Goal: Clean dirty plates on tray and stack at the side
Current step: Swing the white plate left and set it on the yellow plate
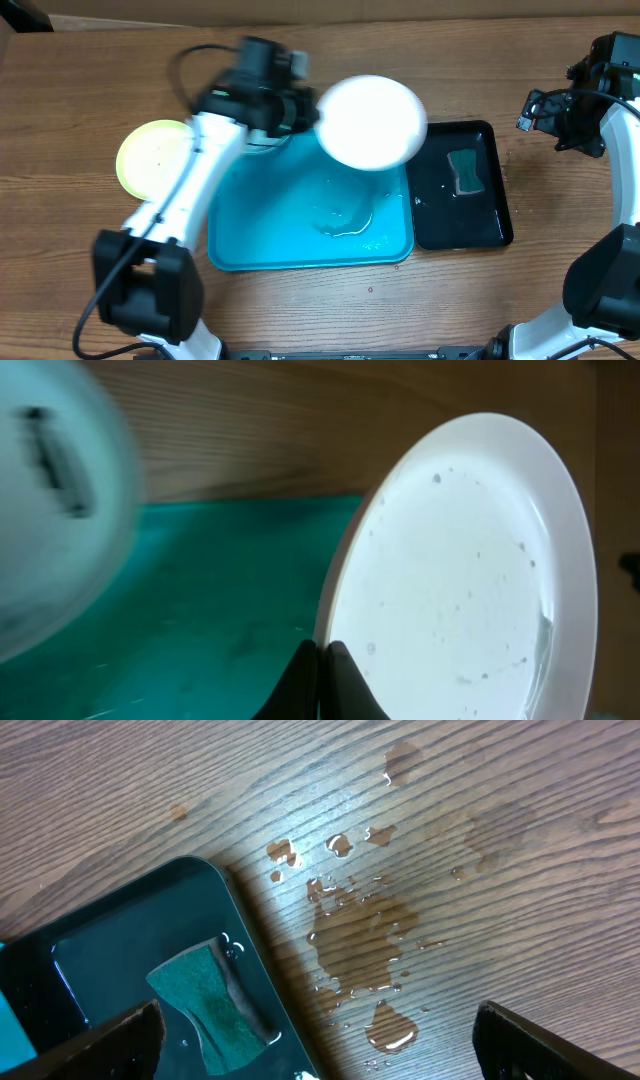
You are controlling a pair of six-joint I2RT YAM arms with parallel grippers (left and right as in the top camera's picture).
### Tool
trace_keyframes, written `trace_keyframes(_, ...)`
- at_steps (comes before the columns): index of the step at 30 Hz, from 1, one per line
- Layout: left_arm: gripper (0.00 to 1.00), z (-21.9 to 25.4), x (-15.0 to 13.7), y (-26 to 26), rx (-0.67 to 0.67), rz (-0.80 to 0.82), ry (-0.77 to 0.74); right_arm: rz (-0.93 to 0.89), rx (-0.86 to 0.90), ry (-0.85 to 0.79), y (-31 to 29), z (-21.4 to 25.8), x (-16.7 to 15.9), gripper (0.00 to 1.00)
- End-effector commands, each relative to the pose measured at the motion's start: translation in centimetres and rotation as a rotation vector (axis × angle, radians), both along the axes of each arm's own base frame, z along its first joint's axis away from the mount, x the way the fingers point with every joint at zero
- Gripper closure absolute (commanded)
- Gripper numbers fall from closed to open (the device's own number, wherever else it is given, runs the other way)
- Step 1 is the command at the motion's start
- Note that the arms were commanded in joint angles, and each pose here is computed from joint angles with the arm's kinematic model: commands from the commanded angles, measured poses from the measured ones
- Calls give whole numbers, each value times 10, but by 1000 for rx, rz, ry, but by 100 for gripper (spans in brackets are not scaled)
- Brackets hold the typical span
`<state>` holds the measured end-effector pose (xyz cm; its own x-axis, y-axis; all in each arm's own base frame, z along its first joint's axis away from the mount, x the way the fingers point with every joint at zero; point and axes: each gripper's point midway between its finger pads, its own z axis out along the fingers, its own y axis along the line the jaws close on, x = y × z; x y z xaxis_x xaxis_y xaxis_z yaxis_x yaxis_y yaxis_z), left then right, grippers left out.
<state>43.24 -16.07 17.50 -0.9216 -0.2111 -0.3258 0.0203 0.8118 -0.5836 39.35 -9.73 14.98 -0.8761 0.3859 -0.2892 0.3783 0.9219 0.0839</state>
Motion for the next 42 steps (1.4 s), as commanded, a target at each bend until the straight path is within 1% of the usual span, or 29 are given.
trace_keyframes(1, 96, 33, 1, 55, -72, 104, -33, -4, -1, -18, -1, 5, 3, 0)
trace_keyframes(4, 96, 42, 3, 126, -31, 263, -49, -4, -1, -18, -1, 5, 3, 0)
trace_keyframes(7, 96, 40, -7, 202, 61, 466, -29, -4, -1, -18, -1, 5, 3, 0)
trace_keyframes(10, 96, 30, -27, 264, 154, 636, 31, -4, -1, -18, -1, 5, 3, 0)
trace_keyframes(12, 96, 19, -47, 303, 221, 755, 96, -4, -1, -18, -1, 5, 3, 0)
trace_keyframes(16, 96, 3, -76, 347, 309, 897, 188, -4, -1, -18, -1, 5, 3, 0)
trace_keyframes(20, 96, -15, -91, 362, 346, 982, 260, -4, -1, -18, -1, 5, 3, 0)
trace_keyframes(22, 96, -24, -93, 365, 351, 1009, 275, -4, -1, -18, -1, 5, 3, 0)
trace_keyframes(26, 96, -42, -91, 362, 347, 1001, 272, -4, -1, -18, -1, 5, 3, 0)
trace_keyframes(32, 96, -73, -97, 359, 337, 1021, 292, -4, -1, -18, -1, 5, 3, 0)
trace_keyframes(37, 96, -98, -97, 358, 337, 1026, 266, -4, -1, -18, -1, 5, 3, 0)
trace_keyframes(42, 96, -107, -98, 357, 333, 1024, 261, -4, -1, -18, -1, 5, 3, 0)
